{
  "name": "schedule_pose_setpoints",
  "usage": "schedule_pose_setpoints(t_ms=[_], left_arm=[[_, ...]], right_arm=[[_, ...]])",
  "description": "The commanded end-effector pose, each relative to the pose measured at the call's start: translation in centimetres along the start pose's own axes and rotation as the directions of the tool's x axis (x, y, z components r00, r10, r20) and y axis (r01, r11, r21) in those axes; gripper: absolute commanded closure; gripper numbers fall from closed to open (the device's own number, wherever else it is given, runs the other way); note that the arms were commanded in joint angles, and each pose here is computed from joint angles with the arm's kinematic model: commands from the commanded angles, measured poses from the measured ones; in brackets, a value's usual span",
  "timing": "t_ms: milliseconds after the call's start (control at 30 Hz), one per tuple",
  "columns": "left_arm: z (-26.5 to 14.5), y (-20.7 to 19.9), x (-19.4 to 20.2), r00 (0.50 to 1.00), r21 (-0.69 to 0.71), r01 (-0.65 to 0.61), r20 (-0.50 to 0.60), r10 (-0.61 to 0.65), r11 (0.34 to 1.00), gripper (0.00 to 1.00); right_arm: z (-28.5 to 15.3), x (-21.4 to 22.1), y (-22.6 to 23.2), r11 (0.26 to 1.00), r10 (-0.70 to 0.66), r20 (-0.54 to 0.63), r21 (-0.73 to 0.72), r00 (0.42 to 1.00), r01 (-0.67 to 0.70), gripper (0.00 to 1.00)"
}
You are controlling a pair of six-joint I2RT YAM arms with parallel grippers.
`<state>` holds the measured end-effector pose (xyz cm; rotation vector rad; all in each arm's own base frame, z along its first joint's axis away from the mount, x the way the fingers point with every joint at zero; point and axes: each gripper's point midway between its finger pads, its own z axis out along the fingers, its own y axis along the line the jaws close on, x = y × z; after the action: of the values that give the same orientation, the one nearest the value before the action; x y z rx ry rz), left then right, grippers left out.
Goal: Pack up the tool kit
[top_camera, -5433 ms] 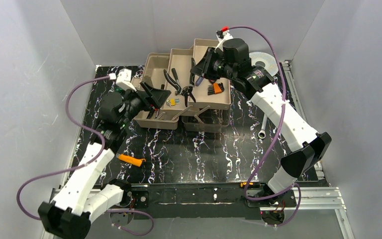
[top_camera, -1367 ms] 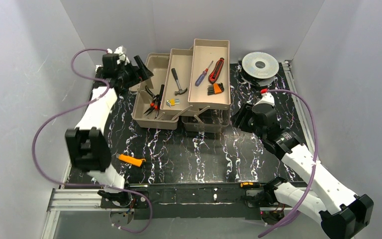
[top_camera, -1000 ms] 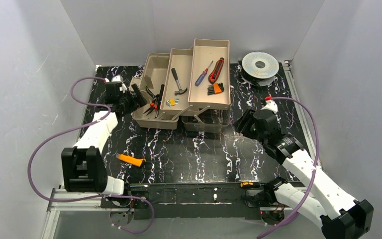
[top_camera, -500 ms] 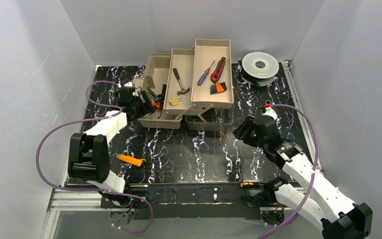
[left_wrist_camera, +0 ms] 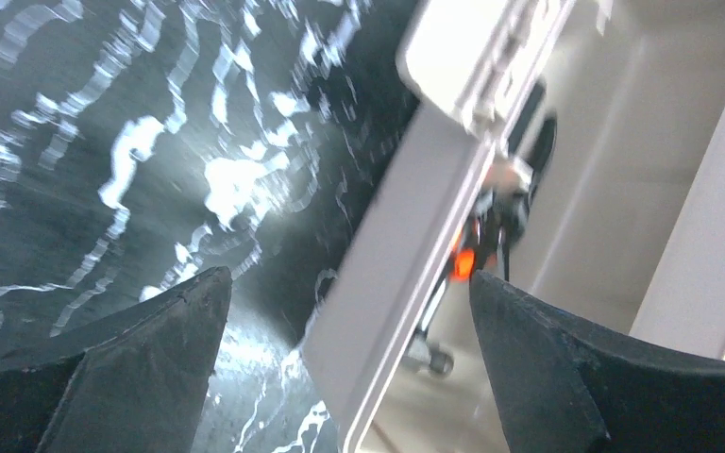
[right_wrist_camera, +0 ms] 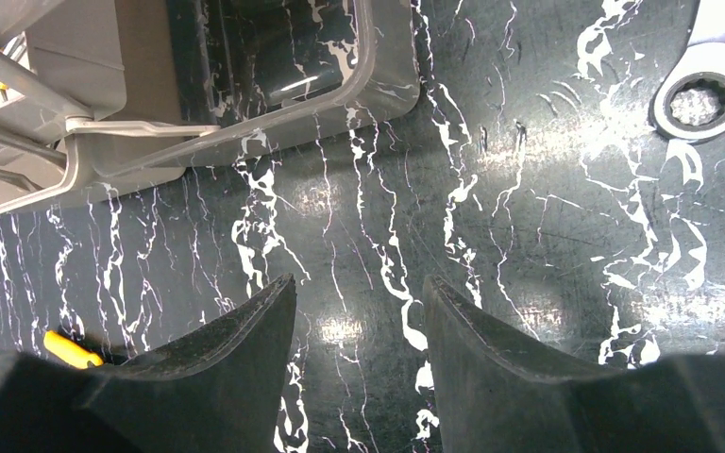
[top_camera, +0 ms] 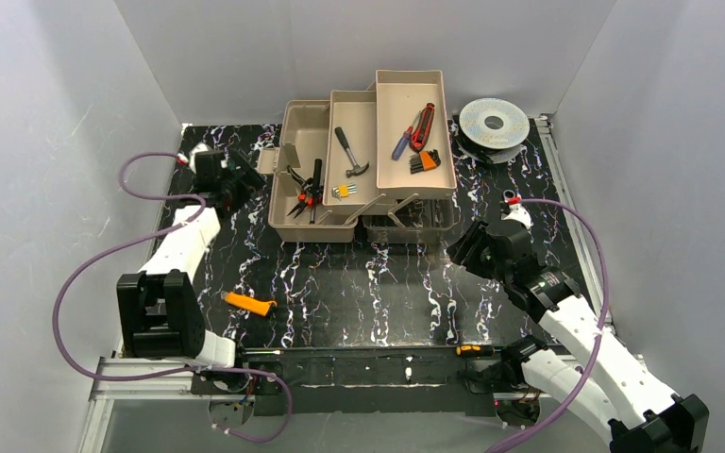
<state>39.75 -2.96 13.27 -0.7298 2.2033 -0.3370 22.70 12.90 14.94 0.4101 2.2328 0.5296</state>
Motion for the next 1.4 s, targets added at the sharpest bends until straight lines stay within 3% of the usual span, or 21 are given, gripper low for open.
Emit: schedule_pose_setpoints(t_ms=[0,67,300,700,1033,1367], left_arm=[[-2.8,3.0,-5.9,0.978,-0.218,0.151,0.175,-0.114,0.964,0.02],[-2.6,4.5,-7.3,0.97,-0.328,0.194,0.204,-0.131,0.925,0.02],[2.4,6.2,-10.0,0.977,-0.539,0.211,0.093,-0.192,0.815,0.02],[12.4,7.7,-12.1,0.917,-0.484,0.379,0.084,-0.389,0.789,0.02],[15.6,7.7,-13.1,0.854,-0.421,0.507,0.132,-0.503,0.752,0.02],[17.8,9.6,-9.8,0.813,-0.519,0.533,0.097,-0.574,0.668,0.24]], right_arm=[[-0.9,-2.0,0.8,1.0,-0.016,0.061,-0.018,0.998,0.017,0.41],[-0.9,-2.2,0.8,1.0,-0.018,0.067,-0.019,0.998,0.02,0.41],[-0.8,-2.4,1.2,0.999,-0.008,0.065,-0.032,0.998,0.011,0.41],[-0.6,-2.9,1.2,1.0,-0.003,0.071,-0.022,0.997,0.005,0.41],[0.2,-2.5,1.2,1.0,0.017,0.043,-0.018,0.999,-0.016,0.42],[0.1,-2.8,0.9,1.0,0.02,0.045,-0.003,0.999,-0.02,0.42]])
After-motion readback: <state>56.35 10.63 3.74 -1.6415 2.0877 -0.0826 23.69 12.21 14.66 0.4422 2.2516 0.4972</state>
